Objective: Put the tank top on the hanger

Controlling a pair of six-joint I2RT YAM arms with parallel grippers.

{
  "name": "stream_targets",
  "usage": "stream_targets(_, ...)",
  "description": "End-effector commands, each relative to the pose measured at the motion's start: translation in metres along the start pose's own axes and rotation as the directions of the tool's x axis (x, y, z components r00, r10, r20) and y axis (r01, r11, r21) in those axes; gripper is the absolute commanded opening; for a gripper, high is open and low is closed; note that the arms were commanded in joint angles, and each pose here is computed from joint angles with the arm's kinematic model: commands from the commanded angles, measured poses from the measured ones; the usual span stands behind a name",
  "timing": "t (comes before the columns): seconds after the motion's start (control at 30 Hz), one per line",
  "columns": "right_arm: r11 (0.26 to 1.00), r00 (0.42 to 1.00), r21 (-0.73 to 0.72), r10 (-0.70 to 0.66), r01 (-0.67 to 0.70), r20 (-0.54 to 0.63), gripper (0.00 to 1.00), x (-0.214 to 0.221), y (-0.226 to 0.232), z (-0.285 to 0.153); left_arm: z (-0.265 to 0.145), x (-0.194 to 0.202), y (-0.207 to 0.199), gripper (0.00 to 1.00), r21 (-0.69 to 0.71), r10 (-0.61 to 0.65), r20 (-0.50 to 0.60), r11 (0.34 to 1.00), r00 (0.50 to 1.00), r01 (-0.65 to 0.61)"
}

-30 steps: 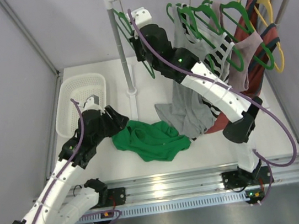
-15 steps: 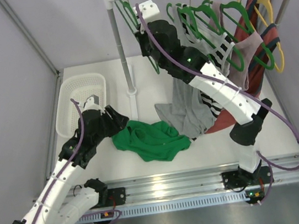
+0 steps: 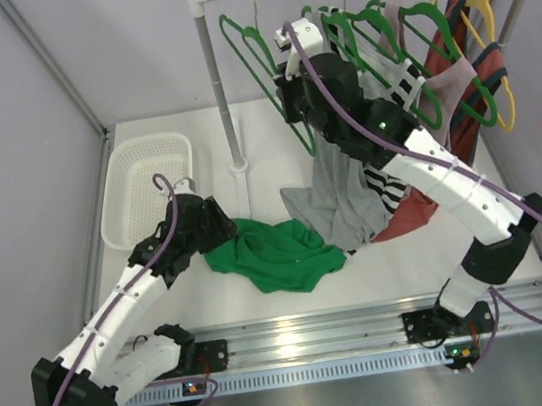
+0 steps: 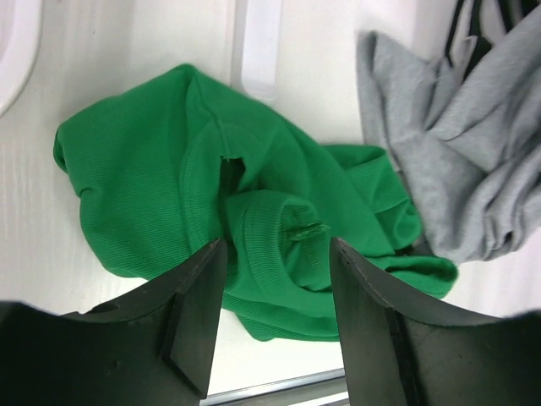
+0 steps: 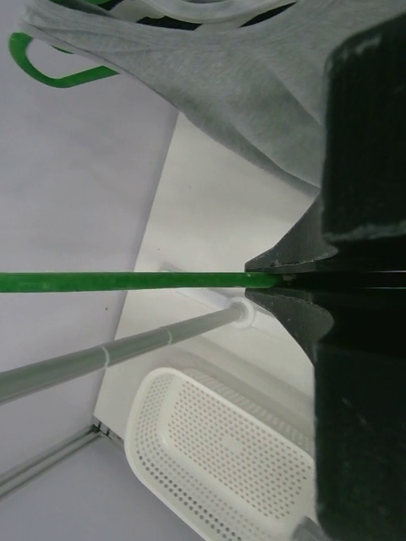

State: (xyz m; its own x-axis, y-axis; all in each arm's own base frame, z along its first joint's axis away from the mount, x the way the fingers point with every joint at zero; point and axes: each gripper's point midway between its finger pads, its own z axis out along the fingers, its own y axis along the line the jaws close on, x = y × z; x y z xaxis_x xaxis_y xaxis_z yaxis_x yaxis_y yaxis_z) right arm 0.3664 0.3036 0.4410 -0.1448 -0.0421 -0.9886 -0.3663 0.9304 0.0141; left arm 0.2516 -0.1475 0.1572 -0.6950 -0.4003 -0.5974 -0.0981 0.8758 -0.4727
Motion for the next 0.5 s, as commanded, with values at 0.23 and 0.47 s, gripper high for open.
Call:
stream_targets(0.23,0.967,0.979,-0.17,0.176,-0.192,-0.101,0.0,0.061,-0.011,-0.102,0.027,0.015,0.003,0.56,-0.055,0.073,-0.03,0.996,0.997,-0.074)
stream_targets(0.47,0.937,0.949,-0.244,0.186,-0.25,-0.256,0.0,0.133,-0.014,-0.152,0.042,0.03,0.002,0.53,-0.136,0.145,-0.059,0.979,0.988,-0.152)
